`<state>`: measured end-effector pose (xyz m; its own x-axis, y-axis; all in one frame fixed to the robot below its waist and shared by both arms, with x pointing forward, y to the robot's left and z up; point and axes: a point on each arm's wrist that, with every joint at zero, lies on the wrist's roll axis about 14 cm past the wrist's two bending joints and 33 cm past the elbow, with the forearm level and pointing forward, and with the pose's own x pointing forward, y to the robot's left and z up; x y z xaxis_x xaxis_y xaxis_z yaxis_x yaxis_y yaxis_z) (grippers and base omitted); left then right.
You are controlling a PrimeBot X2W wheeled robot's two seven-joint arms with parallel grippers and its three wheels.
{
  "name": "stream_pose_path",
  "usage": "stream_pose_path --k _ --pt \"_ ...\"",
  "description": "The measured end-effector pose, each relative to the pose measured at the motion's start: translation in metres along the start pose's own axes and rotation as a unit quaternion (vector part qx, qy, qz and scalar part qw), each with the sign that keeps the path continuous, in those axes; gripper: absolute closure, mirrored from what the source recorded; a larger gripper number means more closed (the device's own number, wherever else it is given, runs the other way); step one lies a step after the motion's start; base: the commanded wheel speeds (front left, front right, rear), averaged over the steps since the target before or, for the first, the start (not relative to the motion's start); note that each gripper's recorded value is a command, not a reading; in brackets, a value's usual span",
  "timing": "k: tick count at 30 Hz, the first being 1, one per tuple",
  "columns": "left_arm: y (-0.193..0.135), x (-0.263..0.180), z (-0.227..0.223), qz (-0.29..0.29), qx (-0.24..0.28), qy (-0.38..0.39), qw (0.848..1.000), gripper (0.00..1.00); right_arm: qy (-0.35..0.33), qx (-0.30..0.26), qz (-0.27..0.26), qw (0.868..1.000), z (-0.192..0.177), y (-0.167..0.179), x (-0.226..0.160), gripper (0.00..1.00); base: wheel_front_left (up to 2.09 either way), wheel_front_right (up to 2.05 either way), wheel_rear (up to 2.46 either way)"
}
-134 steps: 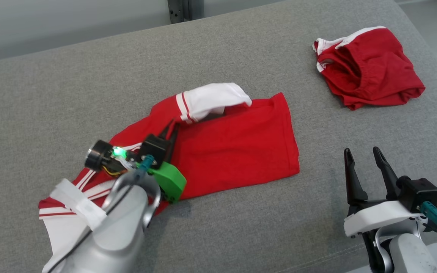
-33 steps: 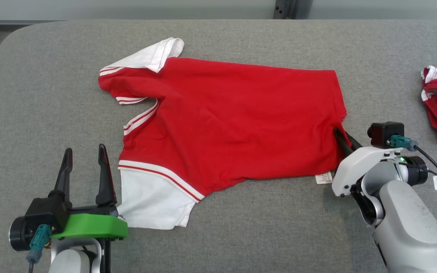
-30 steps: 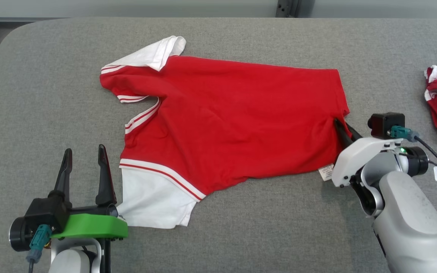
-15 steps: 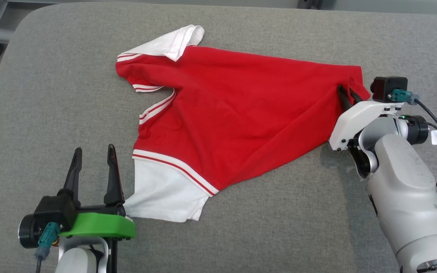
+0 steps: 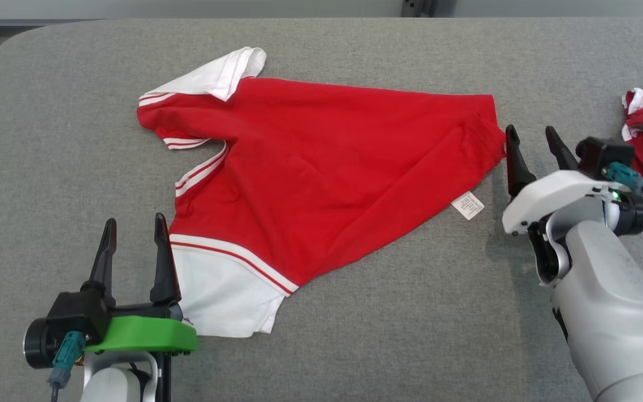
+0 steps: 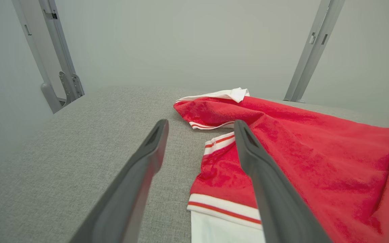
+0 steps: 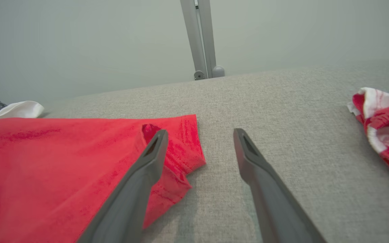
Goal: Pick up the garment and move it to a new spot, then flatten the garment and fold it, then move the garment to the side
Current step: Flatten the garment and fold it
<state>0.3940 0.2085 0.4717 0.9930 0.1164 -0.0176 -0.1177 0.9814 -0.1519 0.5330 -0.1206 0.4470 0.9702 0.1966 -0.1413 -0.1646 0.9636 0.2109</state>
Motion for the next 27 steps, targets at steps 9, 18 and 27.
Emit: stream_pose_path --k 9,18,27 --pt "-0.014 0.006 -0.003 -0.018 -0.004 0.0 1.0 0.0 0.028 0.021 -0.02 0.999 -0.037 -0.018 -0.04 0.0 0.0 0.0 0.0" --pt "-0.007 0.002 -0.006 -0.009 -0.001 0.007 1.0 0.0 0.043 0.041 0.01 0.998 -0.04 0.009 -0.02 0.0 0.0 0.0 0.0" --pt "0.019 -0.008 -0.002 0.032 0.004 0.005 0.999 0.0 0.082 0.051 0.022 0.995 -0.058 0.023 0.0 0.0 0.0 0.0 0.0"
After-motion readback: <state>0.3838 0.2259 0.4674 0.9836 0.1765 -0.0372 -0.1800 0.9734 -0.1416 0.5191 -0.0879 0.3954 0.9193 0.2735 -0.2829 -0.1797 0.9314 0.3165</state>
